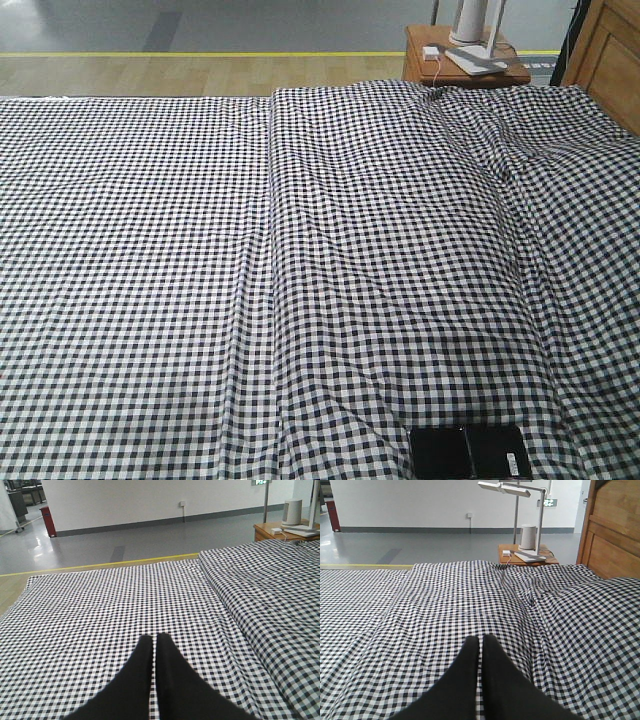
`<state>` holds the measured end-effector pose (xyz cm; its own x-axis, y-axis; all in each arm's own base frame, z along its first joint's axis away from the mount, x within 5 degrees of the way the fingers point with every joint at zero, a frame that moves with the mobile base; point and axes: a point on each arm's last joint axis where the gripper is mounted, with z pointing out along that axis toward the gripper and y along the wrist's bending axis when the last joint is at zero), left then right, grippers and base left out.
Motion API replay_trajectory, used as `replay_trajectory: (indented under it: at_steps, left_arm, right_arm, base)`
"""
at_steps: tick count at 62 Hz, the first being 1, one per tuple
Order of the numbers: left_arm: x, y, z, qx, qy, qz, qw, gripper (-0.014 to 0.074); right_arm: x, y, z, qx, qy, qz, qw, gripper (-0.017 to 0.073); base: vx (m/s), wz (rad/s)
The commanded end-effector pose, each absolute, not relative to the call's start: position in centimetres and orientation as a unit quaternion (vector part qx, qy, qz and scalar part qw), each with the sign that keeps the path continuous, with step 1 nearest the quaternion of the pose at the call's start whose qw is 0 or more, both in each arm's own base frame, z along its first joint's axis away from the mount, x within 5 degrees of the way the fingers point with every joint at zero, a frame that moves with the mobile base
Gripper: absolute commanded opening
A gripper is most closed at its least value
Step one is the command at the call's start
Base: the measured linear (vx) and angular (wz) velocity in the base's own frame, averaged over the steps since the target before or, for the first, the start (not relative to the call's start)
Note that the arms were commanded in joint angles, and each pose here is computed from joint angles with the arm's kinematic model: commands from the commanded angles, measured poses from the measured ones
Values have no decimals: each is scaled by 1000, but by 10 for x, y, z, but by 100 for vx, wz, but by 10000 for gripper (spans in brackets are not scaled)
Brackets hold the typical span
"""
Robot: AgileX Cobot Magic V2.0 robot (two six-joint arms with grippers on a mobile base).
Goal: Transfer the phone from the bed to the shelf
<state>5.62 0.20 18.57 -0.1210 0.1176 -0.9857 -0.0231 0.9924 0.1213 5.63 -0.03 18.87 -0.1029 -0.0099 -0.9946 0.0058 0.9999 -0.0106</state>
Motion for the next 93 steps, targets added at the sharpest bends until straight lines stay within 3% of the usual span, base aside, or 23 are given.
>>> replay_trajectory:
  at_steps: [1,83,93]
  left_arm:
    - [55,2,200,26,710,50,702,1]
    - [55,2,200,26,710,50,702,1]
    - [55,2,200,26,710,50,702,1]
  right_arm:
    - [56,-1,195,-2,714,-10,700,-6]
    - [56,-1,195,-2,714,-10,701,-6]
    - [56,-1,202,-1,687,-11,727,-6]
  base:
    - [0,0]
    - [0,0]
    - [0,0]
